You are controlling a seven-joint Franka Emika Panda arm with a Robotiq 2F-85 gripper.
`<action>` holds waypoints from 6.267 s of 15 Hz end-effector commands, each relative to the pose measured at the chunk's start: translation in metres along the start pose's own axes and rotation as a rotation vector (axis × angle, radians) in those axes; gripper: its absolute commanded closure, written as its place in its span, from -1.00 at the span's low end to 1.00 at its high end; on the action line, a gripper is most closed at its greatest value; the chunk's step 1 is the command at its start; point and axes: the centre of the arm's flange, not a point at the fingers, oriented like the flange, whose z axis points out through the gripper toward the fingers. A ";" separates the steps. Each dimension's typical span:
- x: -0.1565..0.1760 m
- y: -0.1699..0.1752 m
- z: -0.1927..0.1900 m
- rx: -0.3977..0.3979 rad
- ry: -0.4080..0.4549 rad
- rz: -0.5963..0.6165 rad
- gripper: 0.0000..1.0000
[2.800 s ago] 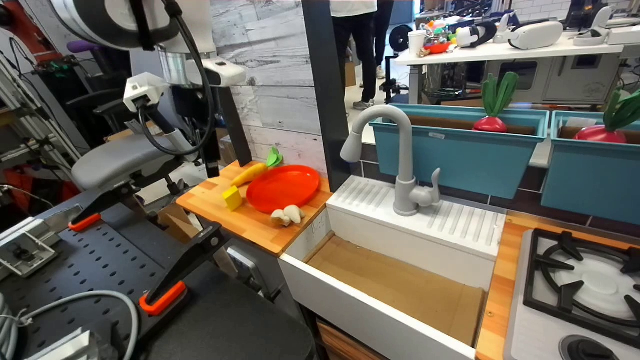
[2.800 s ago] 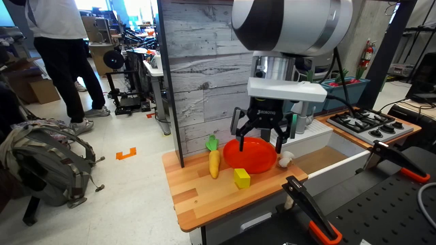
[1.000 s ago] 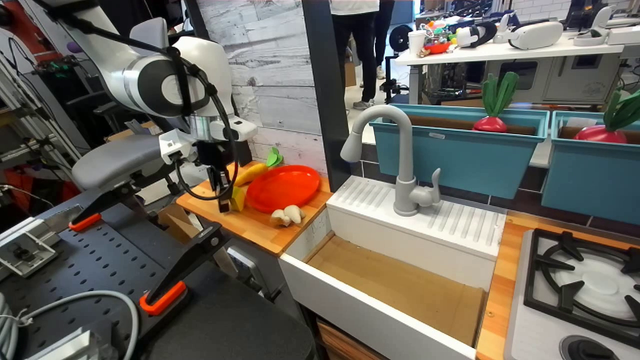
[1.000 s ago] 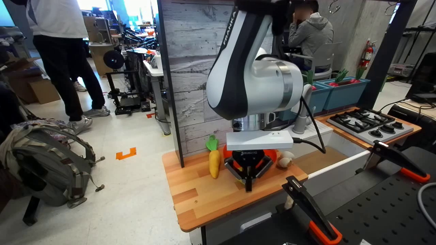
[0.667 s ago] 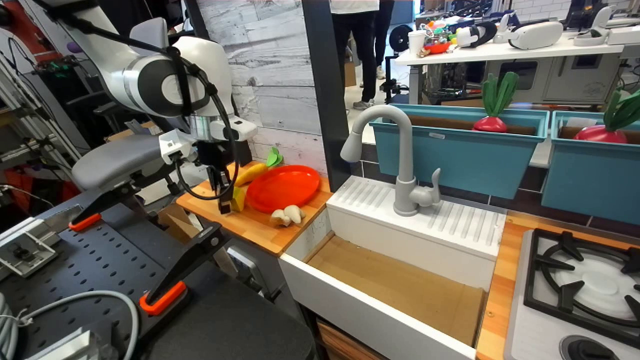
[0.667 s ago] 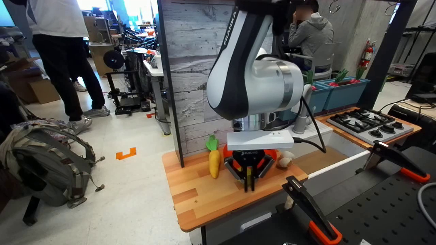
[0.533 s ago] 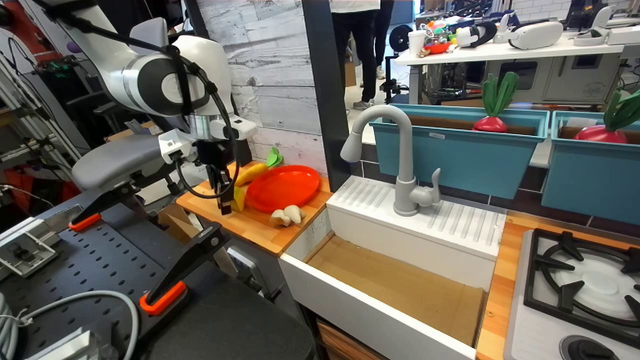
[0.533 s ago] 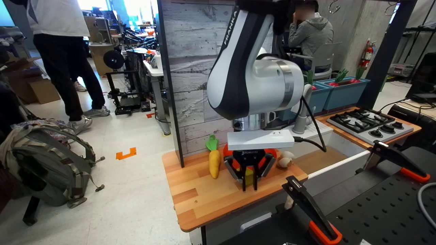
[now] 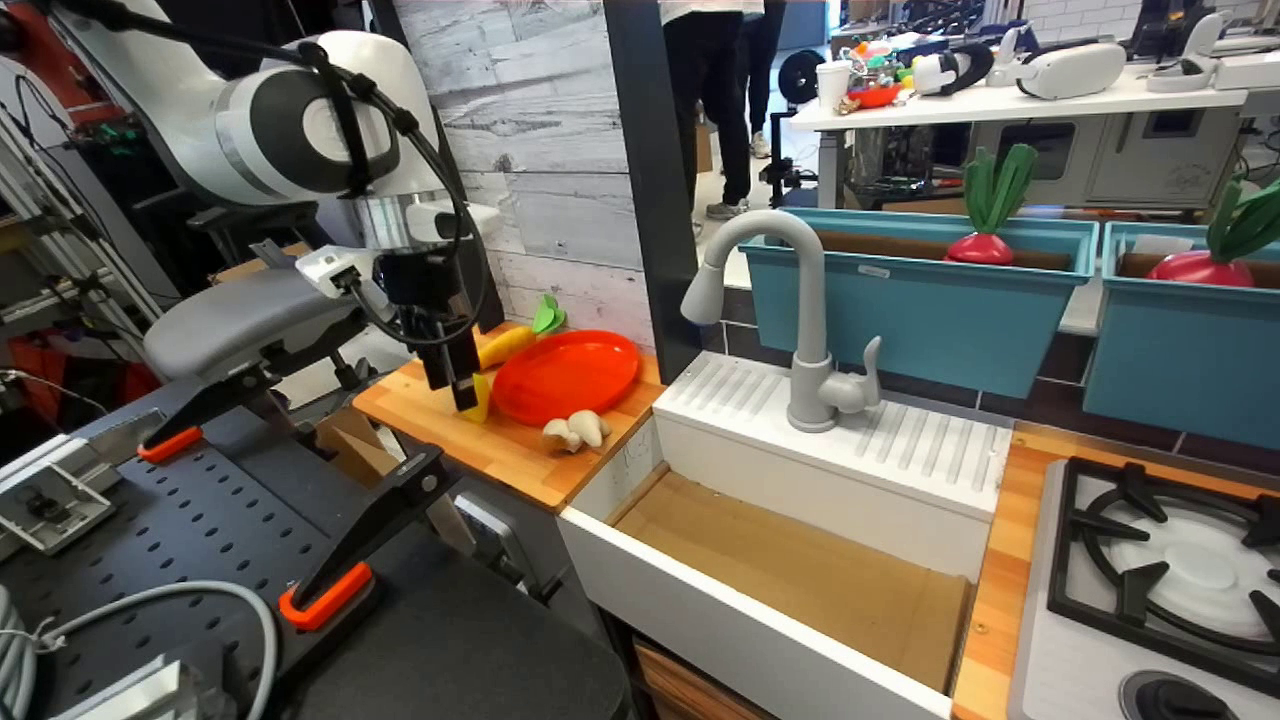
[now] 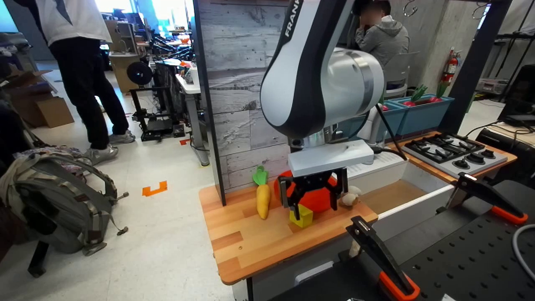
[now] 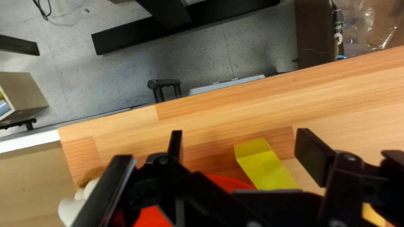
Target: Pick the yellow block and put it on the plate
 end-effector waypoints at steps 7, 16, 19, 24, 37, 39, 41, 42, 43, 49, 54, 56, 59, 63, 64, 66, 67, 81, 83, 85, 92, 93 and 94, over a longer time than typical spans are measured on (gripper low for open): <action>-0.006 -0.004 -0.013 -0.083 0.115 -0.041 -1.00; -0.005 -0.012 -0.002 -0.056 0.132 -0.060 -1.00; -0.004 -0.016 0.002 -0.036 0.150 -0.066 -1.00; -0.006 -0.020 0.012 -0.029 0.149 -0.074 -1.00; -0.004 -0.028 0.012 -0.004 0.147 -0.073 -1.00; 0.000 -0.028 0.011 0.003 0.155 -0.065 -1.00; 0.003 -0.029 0.012 0.001 0.157 -0.062 -1.00; 0.004 -0.029 0.013 0.005 0.164 -0.061 -0.50; 0.004 -0.030 0.014 0.006 0.168 -0.062 -0.47; 0.007 -0.030 0.018 0.003 0.168 -0.061 0.46; 0.008 -0.031 0.018 -0.002 0.165 -0.059 0.84; 0.007 -0.031 0.016 0.001 0.164 -0.062 0.84; 0.000 -0.032 0.007 0.016 0.163 -0.058 0.84; -0.014 -0.030 -0.017 0.053 0.160 -0.060 0.84; -0.016 -0.028 -0.025 0.070 0.165 -0.056 0.84; -0.016 -0.024 -0.042 0.105 0.174 -0.033 0.84; -0.014 -0.021 -0.050 0.122 0.179 -0.021 0.84; 0.063 0.053 -0.063 0.197 0.156 0.143 0.84; 0.070 0.053 -0.054 0.186 0.141 0.156 0.84; 0.077 0.051 -0.045 0.174 0.131 0.160 0.84; 0.094 0.045 -0.004 0.103 0.102 0.184 0.84; 0.095 0.044 0.000 0.095 0.103 0.187 0.84; 0.097 0.043 0.004 0.090 0.107 0.190 0.84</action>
